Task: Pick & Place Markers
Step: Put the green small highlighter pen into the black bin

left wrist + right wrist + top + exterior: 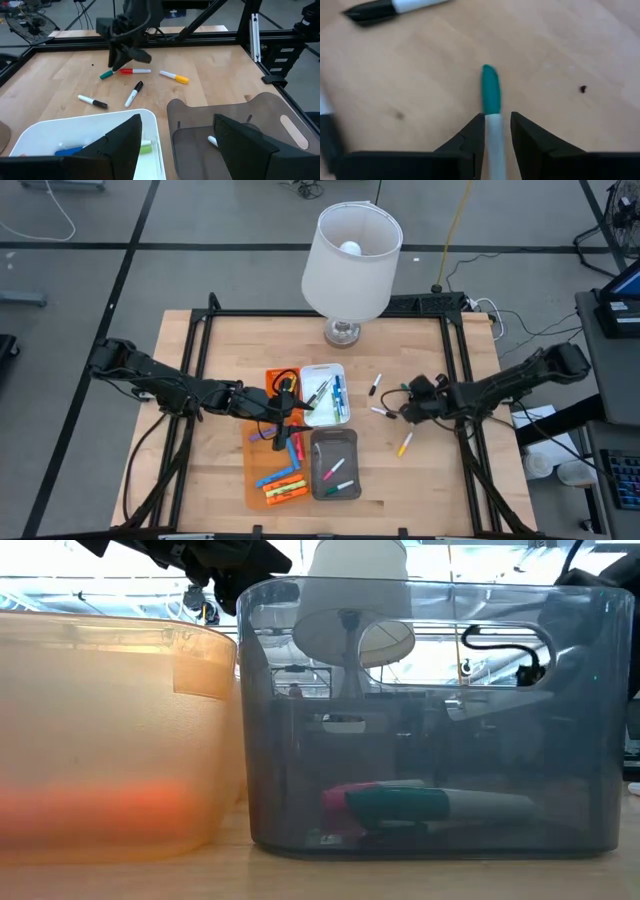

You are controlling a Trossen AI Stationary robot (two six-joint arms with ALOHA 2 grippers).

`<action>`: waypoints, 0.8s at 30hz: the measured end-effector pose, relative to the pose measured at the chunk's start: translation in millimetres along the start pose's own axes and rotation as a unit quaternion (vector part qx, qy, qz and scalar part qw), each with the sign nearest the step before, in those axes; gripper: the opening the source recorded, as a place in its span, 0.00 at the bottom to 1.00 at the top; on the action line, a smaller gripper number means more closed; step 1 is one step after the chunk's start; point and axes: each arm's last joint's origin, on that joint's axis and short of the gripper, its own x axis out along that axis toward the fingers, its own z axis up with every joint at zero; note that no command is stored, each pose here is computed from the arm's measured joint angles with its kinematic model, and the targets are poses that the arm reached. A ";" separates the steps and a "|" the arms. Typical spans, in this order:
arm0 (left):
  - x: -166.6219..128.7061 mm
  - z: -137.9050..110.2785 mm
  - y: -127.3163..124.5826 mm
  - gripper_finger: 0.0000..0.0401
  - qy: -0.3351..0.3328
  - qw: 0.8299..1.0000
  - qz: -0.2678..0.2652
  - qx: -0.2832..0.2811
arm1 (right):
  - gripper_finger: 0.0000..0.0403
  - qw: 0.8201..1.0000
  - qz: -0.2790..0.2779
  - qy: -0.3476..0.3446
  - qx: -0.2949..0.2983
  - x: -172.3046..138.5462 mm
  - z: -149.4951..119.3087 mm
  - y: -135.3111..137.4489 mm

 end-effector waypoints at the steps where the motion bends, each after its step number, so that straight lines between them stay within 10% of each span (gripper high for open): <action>1: 0.0 0.0 0.0 0.62 0.000 1.000 0.000 0.000 | 0.21 1.000 -0.002 0.000 -0.002 2.5 -0.1 -1.4; 24: 0.0 0.2 0.1 0.62 -0.001 1.000 0.000 0.002 | 0.06 0.999 0.032 0.021 -0.005 25.8 -11.5 -12.5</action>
